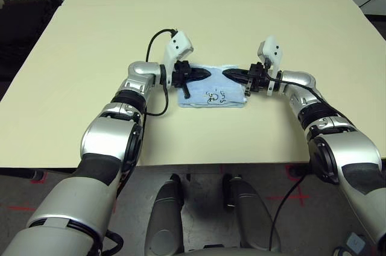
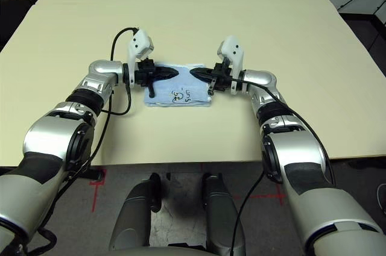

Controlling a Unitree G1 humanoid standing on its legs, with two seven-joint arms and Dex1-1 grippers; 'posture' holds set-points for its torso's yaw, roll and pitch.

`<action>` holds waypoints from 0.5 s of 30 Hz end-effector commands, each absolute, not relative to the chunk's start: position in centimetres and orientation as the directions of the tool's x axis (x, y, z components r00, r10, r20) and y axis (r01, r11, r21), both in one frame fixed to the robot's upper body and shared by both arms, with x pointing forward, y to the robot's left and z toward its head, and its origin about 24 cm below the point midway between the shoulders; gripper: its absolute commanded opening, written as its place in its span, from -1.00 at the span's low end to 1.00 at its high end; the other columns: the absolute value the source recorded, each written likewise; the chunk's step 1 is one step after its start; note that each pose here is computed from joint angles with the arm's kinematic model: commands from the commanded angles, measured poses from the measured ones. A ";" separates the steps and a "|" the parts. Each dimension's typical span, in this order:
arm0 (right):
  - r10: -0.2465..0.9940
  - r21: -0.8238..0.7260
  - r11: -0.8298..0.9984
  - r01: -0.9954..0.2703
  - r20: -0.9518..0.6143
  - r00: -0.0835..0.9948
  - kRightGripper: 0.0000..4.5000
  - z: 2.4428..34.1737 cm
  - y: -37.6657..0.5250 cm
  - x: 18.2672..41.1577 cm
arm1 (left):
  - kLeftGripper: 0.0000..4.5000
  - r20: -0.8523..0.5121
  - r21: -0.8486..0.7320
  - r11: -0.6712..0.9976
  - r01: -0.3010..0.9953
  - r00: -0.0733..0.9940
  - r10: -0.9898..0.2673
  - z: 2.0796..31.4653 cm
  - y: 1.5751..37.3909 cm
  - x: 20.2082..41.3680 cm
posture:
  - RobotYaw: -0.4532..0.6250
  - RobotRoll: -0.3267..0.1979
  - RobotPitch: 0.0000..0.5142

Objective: Fold the towel and set it aside.

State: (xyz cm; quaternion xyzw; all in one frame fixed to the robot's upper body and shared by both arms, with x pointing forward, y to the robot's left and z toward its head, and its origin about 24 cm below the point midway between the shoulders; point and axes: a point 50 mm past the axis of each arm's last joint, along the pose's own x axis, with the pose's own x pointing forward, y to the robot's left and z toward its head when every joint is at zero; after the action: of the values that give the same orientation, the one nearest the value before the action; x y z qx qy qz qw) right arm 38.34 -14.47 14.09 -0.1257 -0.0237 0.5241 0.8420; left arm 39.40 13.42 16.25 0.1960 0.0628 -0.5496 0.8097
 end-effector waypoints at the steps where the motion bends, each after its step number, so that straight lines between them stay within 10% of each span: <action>1: 0.869 -0.228 0.429 -0.874 -0.160 0.468 -1.00 12.7 -15.8 37.9 | -0.98 -0.379 0.197 0.338 0.920 0.389 -0.840 14.4 14.9 38.9 | -0.31 0.25 -0.13; 15: 0.859 -0.277 0.472 -0.837 -0.068 0.507 -1.00 14.8 -19.7 37.4 | -0.98 -0.200 0.219 0.356 0.909 0.399 -0.895 18.3 16.2 39.3 | -0.30 0.25 -0.21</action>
State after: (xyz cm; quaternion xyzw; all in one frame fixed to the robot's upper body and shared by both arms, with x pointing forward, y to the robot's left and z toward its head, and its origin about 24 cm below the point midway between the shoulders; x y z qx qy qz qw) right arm 37.75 -19.02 14.50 -0.1423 -0.0200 0.4950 0.8569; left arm 39.31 15.90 17.60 0.1548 0.0385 -0.5435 0.8241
